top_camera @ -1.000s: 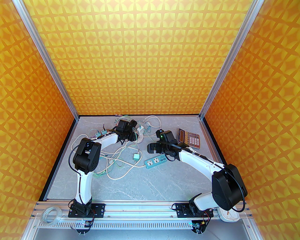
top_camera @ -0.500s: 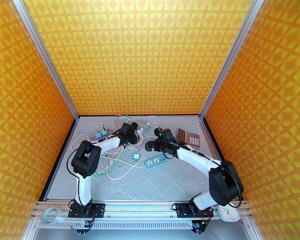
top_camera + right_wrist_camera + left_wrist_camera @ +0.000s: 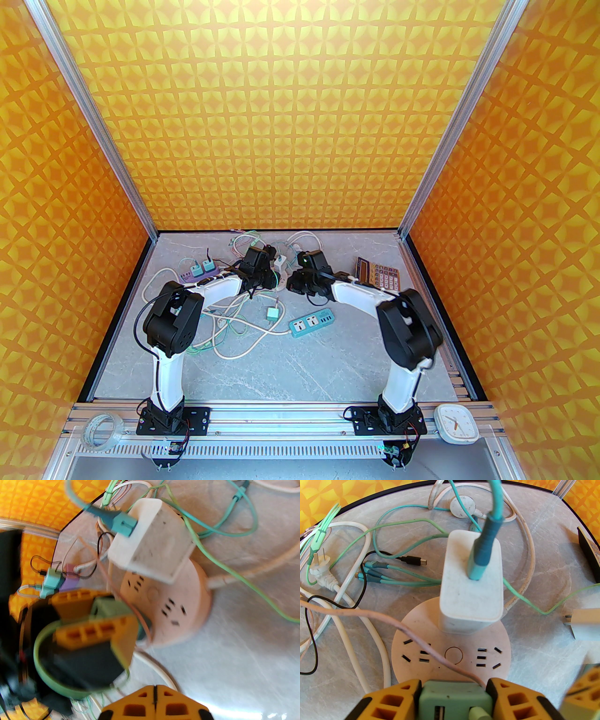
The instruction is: Pull the plug off the socket
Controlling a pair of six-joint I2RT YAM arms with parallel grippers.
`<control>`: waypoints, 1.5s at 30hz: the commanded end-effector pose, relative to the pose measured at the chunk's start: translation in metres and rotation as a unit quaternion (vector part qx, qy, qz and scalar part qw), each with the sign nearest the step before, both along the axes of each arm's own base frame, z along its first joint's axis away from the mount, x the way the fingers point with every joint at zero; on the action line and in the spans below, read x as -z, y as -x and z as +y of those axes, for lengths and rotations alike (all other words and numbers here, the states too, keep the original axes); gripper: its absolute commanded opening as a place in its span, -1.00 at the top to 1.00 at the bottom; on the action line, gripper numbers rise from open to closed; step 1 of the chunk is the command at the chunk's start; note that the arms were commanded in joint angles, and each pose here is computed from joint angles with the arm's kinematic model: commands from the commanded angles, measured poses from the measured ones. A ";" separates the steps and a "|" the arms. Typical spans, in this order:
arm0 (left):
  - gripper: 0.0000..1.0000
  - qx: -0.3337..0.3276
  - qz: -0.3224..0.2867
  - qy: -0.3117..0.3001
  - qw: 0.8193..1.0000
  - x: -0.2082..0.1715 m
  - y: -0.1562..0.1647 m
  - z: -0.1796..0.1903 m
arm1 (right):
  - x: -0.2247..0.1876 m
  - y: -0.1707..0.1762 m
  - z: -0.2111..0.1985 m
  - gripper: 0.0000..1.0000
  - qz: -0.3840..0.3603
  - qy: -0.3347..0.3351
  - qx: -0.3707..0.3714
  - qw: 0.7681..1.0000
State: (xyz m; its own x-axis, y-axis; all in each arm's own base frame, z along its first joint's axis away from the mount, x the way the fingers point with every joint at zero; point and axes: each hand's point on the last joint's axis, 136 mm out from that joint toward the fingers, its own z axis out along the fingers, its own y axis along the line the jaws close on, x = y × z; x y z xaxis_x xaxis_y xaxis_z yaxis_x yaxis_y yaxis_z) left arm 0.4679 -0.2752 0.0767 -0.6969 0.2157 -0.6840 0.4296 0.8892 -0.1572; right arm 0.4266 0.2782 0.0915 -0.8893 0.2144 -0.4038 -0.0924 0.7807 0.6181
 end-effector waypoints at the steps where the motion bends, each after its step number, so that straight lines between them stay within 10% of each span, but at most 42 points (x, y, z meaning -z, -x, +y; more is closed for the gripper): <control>1: 0.10 0.014 0.008 -0.015 1.000 0.010 0.006 0.002 | -0.010 -0.020 0.017 1.00 -0.001 -0.039 0.011 0.999; 25: 0.08 0.034 0.019 -0.025 0.999 0.017 0.008 -0.002 | 0.033 -0.055 0.034 1.00 0.042 -0.125 0.011 0.991; 45: -0.19 0.100 0.010 -0.010 0.995 0.003 0.011 -0.002 | 0.080 -0.040 0.007 1.00 0.100 -0.026 0.016 0.994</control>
